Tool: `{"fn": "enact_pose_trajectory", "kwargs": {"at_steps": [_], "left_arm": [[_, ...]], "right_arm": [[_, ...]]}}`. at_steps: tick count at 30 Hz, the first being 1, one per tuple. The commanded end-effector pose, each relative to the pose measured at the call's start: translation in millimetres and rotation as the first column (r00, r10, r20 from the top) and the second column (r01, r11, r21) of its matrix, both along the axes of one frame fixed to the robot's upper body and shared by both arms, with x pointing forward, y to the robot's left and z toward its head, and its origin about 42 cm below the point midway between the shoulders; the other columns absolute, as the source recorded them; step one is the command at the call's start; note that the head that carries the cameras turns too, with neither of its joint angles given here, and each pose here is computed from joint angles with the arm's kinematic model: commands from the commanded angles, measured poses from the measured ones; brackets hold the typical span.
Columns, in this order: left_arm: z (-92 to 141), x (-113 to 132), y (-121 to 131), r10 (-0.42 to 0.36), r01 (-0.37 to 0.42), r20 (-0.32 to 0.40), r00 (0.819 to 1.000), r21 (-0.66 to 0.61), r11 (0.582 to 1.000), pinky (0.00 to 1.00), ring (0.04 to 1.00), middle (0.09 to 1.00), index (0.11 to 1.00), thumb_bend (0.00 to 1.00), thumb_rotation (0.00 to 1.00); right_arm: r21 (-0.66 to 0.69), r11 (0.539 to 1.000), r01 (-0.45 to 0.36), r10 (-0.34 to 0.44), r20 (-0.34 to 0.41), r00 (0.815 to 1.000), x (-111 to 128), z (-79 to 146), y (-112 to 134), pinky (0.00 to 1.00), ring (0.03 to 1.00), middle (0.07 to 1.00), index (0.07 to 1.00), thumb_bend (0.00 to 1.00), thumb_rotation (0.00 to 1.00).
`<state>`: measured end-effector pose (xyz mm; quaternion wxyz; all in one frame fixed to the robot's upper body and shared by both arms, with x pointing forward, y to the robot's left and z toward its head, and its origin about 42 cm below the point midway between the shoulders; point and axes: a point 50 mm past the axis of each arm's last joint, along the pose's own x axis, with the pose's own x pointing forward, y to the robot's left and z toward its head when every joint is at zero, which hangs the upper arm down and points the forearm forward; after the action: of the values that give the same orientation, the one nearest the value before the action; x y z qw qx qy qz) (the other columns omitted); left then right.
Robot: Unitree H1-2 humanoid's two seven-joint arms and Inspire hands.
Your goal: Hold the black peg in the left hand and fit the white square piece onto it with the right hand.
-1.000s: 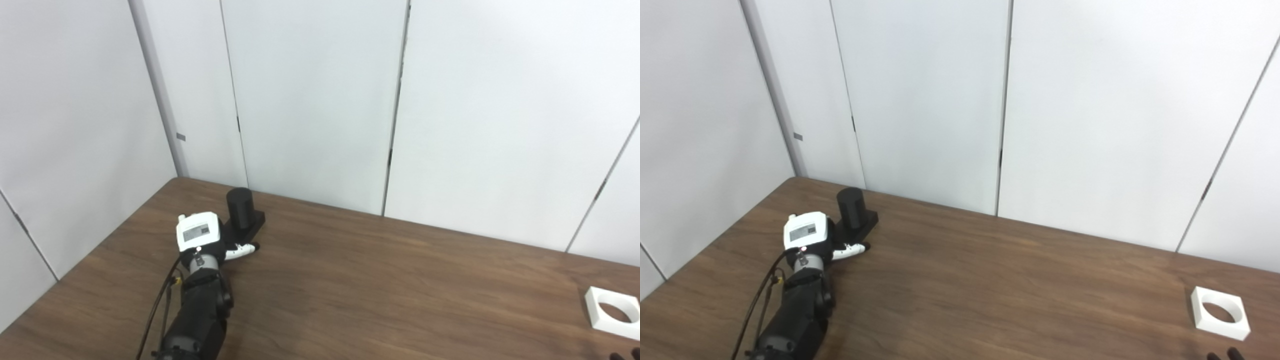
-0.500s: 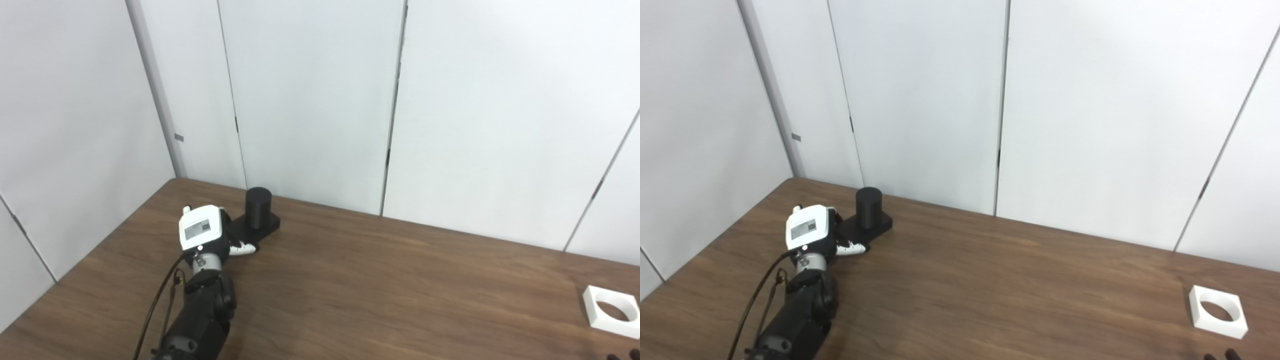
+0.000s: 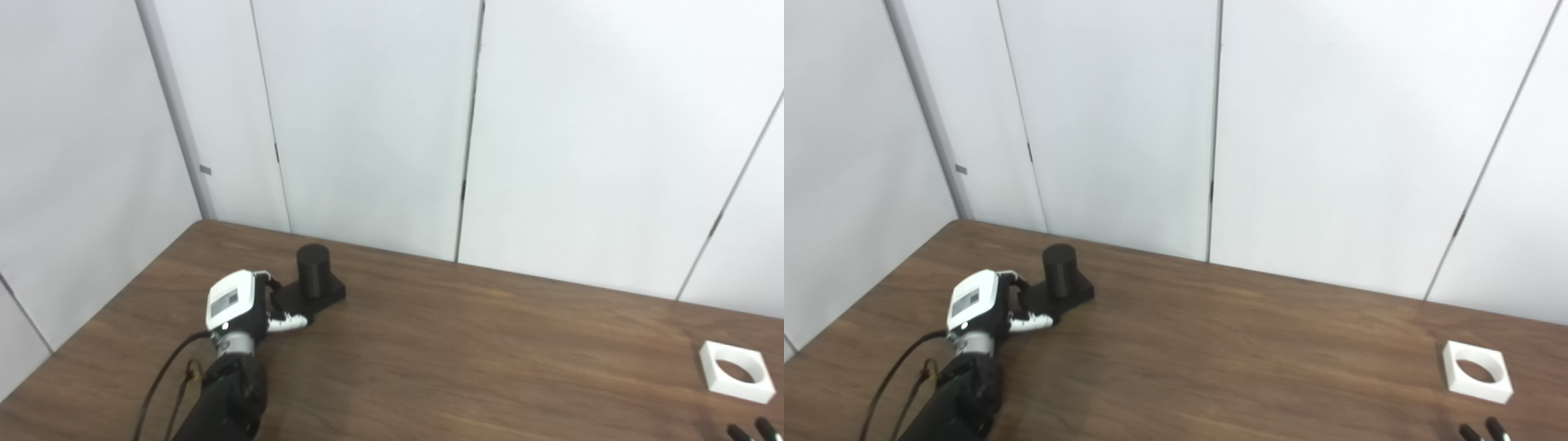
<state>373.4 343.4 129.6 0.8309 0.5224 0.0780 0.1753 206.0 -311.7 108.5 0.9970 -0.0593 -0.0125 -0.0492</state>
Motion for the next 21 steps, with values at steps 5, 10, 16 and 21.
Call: {"fn": "enact_pose_trajectory", "kwargs": {"at_steps": [5, 10, 16, 21], "left_arm": [[17.3, -11.8, -31.8, -0.215, 0.214, 0.072, 0.974, 0.015, 0.977, 0.67, 0.775, 0.756, 0.488, 0.51, 0.05], [17.1, -34.4, -62.0, -0.332, 0.332, 0.072, 0.94, 0.018, 0.943, 0.68, 0.789, 0.765, 0.488, 0.51, 0.06], [19.5, -64.1, -98.7, -0.462, 0.465, 0.076, 0.884, -0.033, 0.885, 0.69, 0.798, 0.776, 0.488, 0.51, 0.06], [18.2, -86.2, -129.9, -0.544, 0.547, 0.064, 0.837, -0.09, 0.832, 0.69, 0.811, 0.792, 0.489, 0.5, 0.06]], "right_arm": [[0.01, 1.0, -0.022, 0.022, 0.0, 1.0, -5.6, 3.1, 8.4, 1.0, 0.998, 0.937, 1.0, 0.5, 1.0], [-0.002, 1.0, -0.02, 0.02, 0.003, 1.0, -4.7, 3.5, 11.8, 1.0, 0.982, 0.925, 1.0, 0.48, 1.0], [0.024, 0.999, -0.03, 0.03, -0.001, 1.0, -2.2, 2.3, 16.6, 1.0, 0.996, 0.928, 1.0, 0.5, 1.0], [0.018, 0.999, -0.034, 0.034, -0.015, 0.999, -1.5, 4.8, 23.6, 1.0, 1.0, 0.927, 1.0, 0.53, 1.0]]}}
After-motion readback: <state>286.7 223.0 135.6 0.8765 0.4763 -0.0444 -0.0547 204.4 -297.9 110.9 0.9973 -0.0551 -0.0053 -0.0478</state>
